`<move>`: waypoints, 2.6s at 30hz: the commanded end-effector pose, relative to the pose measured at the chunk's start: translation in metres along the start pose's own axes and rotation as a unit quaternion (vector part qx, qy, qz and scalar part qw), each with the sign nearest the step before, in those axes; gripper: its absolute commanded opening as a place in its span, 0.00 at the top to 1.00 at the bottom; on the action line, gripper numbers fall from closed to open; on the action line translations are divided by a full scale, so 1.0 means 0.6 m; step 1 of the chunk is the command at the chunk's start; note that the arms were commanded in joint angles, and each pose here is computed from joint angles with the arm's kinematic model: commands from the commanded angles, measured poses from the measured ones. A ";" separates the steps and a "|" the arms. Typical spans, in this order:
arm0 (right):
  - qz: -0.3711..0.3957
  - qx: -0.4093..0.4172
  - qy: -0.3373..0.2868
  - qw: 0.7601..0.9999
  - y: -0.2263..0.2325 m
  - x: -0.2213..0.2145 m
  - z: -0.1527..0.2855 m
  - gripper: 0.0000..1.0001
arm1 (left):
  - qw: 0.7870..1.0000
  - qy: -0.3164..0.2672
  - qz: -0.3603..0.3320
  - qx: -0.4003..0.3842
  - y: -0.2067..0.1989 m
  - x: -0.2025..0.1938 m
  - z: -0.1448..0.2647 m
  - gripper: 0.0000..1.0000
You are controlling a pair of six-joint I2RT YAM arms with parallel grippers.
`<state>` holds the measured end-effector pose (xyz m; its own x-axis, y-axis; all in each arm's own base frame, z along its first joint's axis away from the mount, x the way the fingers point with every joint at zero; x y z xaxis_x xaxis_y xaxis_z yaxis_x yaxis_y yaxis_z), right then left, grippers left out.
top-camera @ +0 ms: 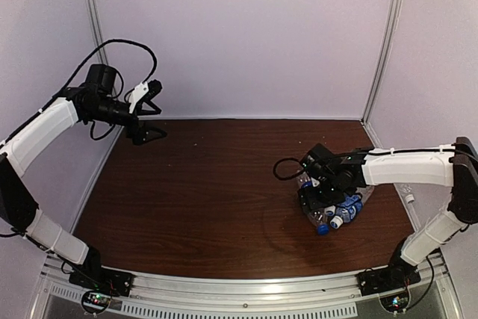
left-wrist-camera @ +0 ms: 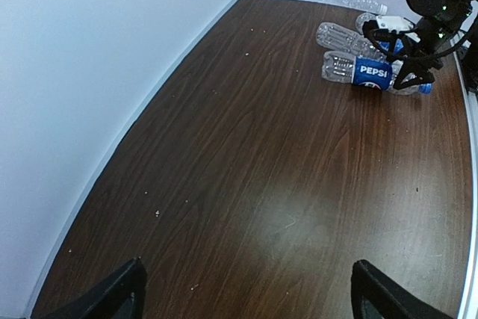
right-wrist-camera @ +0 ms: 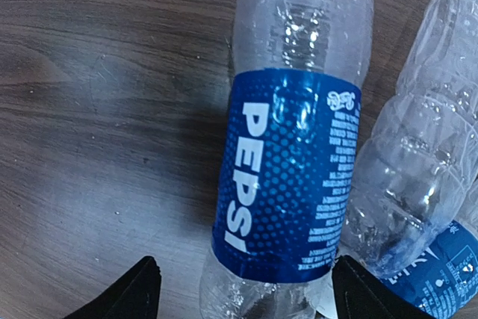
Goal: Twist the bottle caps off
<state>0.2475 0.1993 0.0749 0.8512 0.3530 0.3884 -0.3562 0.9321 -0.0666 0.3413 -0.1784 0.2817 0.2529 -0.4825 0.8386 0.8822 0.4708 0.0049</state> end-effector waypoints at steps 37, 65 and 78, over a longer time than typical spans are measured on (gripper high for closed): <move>0.079 0.184 -0.083 0.976 0.140 0.135 0.053 0.49 | 0.979 0.085 -0.180 0.048 -0.030 0.041 0.099 0.03; 0.133 0.496 -0.132 0.848 0.377 0.173 0.257 0.56 | 0.664 0.020 -0.729 0.165 -0.258 0.071 -0.140 0.03; 0.176 0.494 -0.166 0.835 0.395 0.172 0.300 0.57 | 0.675 0.088 -0.713 0.168 -0.216 0.054 -0.156 0.06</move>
<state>0.1905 0.4359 0.2408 0.5964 0.4094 0.6905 -0.8016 0.2579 0.5394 0.2554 -0.3271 0.2488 -0.7463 -0.6271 -0.2232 0.1252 -0.4616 0.8782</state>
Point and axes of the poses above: each gripper's point midway between its finger pads, its own z axis back along the fingers, its own y axis along the line the jaws close on, x = y × z, the point moved 1 cm from there along z, back along the fingers, and after that the axes turned 9 degrees about z, right-handed, at the moved point
